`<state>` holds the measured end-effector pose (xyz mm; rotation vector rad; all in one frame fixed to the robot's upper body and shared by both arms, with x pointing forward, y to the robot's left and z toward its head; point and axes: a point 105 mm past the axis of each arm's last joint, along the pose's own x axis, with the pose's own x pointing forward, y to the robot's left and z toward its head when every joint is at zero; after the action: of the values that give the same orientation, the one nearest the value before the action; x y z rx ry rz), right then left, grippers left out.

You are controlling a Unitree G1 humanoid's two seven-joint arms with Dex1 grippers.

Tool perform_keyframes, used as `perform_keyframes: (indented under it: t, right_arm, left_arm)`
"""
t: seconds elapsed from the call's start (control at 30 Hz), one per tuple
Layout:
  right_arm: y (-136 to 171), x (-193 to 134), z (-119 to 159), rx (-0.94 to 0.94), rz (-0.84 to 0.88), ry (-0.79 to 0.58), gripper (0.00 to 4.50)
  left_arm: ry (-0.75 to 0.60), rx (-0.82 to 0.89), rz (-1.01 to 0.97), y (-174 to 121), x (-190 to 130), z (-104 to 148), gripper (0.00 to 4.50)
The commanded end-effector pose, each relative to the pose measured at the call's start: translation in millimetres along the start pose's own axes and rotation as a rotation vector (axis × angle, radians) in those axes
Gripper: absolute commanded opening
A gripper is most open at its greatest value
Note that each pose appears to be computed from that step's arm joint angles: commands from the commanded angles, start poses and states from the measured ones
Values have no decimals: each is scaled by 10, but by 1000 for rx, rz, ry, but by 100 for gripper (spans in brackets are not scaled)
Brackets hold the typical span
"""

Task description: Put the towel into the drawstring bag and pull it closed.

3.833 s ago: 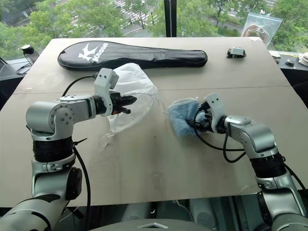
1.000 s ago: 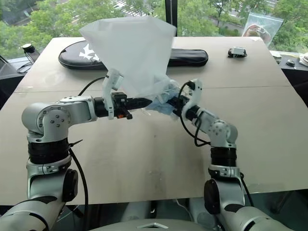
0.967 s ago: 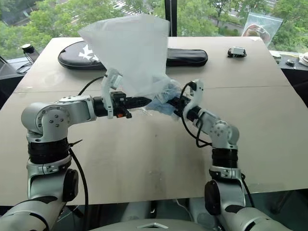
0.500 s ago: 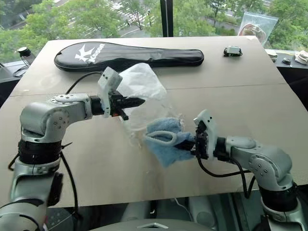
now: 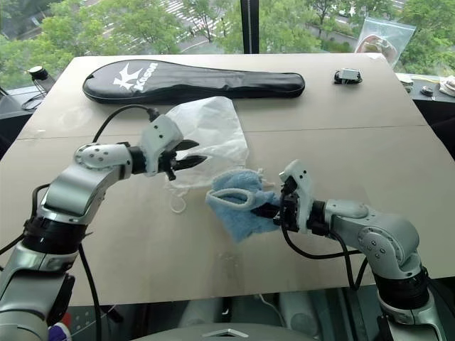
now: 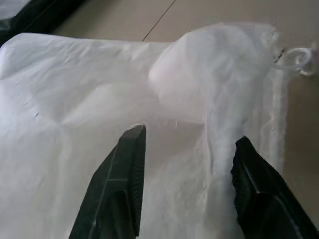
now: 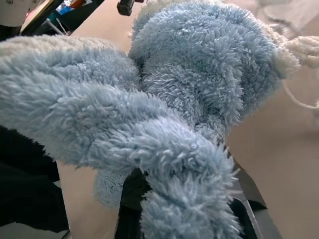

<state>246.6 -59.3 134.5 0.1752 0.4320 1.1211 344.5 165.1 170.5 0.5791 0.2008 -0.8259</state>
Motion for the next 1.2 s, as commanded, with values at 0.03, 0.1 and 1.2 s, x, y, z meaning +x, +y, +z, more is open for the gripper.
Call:
perform_keyframes:
  t: [0.03,0.1,1.2]
  right_arm:
    - [29,5,63,-30,9,-28,11]
    - [26,7,61,-32,8,-27,11]
    - [-709,763,548,22,-300,-126,11]
  left_arm:
    - [-38,92,18,-5,-123,96,214]
    - [-49,102,23,-15,-146,103,214]
    - [-160,-236,-243,-283,-99,566,0]
